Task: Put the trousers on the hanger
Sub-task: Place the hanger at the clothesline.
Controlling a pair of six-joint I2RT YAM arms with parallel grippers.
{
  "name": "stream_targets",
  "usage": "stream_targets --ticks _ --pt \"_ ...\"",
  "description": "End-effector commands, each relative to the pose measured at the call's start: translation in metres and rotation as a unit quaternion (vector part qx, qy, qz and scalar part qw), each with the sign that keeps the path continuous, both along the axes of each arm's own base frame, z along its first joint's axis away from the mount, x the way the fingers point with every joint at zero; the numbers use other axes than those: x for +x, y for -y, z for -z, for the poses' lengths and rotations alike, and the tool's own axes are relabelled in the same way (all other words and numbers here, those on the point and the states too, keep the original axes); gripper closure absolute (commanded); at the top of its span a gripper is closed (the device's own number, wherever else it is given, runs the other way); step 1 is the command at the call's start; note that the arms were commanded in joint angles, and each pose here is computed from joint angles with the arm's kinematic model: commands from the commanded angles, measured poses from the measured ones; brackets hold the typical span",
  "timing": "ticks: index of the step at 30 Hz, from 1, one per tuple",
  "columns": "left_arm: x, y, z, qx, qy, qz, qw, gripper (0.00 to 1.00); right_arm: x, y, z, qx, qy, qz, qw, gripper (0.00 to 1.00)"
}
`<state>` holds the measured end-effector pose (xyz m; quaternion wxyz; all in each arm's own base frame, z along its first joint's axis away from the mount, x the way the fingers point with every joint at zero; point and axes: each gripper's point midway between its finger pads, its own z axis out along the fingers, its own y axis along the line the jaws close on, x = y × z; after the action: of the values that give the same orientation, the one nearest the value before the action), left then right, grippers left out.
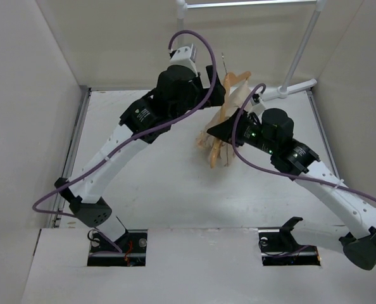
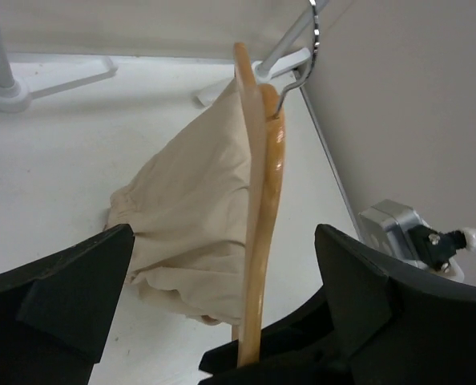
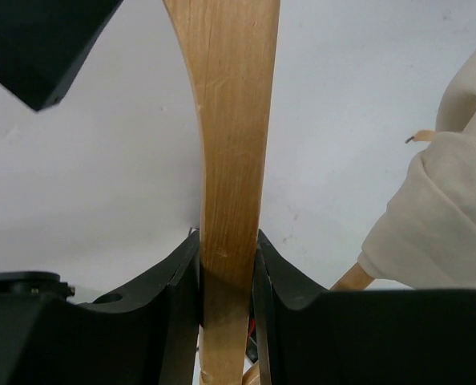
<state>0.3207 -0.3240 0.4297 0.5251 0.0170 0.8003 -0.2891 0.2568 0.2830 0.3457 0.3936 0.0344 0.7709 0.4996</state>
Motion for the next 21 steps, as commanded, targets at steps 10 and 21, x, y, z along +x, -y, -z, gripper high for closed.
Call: stream_targets --ticks 10,21 --pt "-0.013 -0.115 -0.049 -0.100 0.079 -0.097 0.987 0.00 0.051 0.036 -0.113 0.079 0.140 0.048 0.986 0.93" --pt "-0.016 -0.164 0.098 -0.080 -0.071 -0.155 0.982 0.00 0.166 0.102 -0.155 0.077 0.160 0.164 0.970 0.94"
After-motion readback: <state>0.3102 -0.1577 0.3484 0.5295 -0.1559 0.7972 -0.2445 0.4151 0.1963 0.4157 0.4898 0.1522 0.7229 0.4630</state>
